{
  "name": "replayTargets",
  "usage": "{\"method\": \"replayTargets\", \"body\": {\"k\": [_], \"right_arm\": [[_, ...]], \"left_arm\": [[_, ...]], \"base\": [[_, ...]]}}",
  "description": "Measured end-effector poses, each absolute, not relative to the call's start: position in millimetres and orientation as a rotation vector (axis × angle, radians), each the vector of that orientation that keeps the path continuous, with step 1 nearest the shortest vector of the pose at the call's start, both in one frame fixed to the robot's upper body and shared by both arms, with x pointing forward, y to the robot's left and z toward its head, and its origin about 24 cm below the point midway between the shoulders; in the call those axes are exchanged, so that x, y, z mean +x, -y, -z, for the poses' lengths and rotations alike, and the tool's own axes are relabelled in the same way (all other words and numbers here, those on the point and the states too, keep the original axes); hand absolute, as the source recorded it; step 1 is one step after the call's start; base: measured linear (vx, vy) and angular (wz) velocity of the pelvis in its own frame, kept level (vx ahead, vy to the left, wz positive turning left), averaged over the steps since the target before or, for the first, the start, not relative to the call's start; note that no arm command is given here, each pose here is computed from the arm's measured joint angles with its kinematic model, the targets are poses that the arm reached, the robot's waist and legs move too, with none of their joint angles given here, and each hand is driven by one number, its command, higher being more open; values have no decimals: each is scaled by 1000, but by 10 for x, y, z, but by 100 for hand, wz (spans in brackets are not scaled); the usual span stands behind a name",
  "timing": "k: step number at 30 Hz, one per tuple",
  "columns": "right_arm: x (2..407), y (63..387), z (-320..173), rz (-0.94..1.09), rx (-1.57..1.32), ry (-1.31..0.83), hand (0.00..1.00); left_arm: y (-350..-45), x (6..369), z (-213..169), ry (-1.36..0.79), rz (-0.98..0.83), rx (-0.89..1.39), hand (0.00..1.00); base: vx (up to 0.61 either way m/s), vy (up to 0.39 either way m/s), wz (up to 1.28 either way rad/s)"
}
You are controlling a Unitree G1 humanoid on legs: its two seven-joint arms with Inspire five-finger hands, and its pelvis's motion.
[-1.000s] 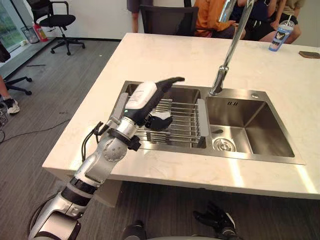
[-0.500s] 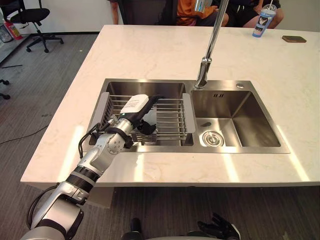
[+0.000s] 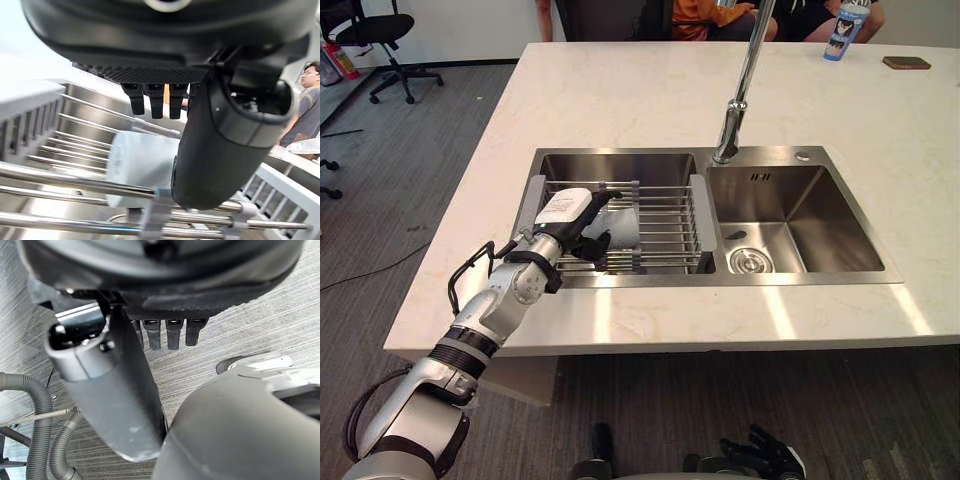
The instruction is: Walk over to the sink, pick up the cup, carry it to the dishwasher, place the cup inside the dishwasher, then close the dishwasher door
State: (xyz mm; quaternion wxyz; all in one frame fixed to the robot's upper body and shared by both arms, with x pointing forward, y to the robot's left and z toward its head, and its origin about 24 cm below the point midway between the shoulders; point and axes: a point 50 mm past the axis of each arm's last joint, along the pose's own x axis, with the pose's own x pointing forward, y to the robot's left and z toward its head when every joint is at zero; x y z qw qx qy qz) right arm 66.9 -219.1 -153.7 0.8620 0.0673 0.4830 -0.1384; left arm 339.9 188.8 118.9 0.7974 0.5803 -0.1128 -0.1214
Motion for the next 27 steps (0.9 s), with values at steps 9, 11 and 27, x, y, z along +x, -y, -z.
{"method": "replayTargets", "body": {"k": [9,11,27], "right_arm": [[770,2188,1518,264,125,-992,90],[812,2195,1508,258,122,-981,90],[1018,2192,1467,213,91,-944,90]], "left_arm": [[-1935,3503,-1419,268,266,1362,90],[-1935,3531,-1460,265,267,1377,90],[-1616,3668,-1627,352,398,1605,90]], "base": [[32,-11,6],[0,0,0],[-8,-1,-7]]}}
